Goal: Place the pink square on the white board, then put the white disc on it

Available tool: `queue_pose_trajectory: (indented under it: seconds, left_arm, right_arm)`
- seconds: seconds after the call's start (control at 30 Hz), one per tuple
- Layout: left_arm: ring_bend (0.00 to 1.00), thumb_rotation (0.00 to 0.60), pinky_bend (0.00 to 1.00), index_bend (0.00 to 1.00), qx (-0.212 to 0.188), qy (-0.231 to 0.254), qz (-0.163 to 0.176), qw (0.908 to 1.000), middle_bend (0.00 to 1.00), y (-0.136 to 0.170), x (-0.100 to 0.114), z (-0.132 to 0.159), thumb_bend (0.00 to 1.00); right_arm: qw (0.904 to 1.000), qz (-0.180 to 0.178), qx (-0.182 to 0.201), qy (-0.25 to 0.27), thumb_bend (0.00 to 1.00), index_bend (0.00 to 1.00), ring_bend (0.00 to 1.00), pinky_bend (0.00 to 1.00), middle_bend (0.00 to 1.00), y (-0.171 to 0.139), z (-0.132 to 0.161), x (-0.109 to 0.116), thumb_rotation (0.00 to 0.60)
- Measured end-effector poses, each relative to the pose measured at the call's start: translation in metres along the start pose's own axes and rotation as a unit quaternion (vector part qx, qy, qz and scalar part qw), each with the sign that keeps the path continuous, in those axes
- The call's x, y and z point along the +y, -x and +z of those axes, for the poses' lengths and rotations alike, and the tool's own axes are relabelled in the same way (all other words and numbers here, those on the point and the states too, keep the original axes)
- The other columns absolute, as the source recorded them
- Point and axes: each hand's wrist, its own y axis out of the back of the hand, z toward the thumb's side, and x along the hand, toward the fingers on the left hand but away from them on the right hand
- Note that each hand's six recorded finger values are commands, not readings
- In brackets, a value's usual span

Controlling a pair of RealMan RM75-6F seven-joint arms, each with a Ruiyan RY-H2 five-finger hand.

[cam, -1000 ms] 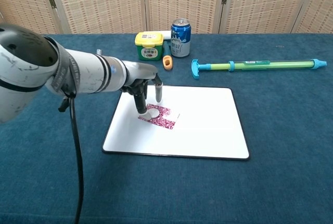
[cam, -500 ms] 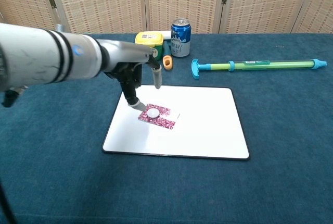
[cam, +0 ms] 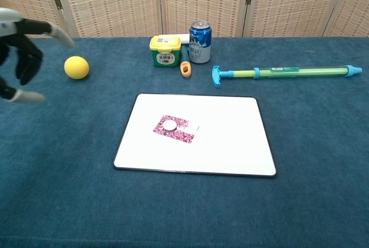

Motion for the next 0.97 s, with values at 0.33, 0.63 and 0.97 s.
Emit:
queue_pose_trajectory:
  seconds: [0.33,0.63,0.97]
  left_arm:
    - [0.05,0.6,0.24,0.08,0.061,-0.024,0.091,0.9937,0.09,0.098,-0.033,-0.101,0.27]
    - [0.03,0.6,0.23,0.1,0.063,-0.015,0.116,0.9911,0.06,0.122,-0.042,-0.117,0.27]
    - [0.03,0.6,0.23,0.1,0.08,0.004,0.092,0.9925,0.06,0.129,-0.04,-0.125,0.27]
  right_arm:
    - [0.9992,0.014,-0.026,-0.025,0.24,0.0,0.0,0.0,0.0,0.01,-0.003,-0.011,0.6]
    - [0.9985,0.017,-0.03,-0.041,0.24,0.0,0.0,0.0,0.0,0.013,0.002,-0.017,0.6]
    - [0.9985,0.016,-0.022,-0.047,0.24,0.0,0.0,0.0,0.0,0.011,0.013,-0.02,0.6]
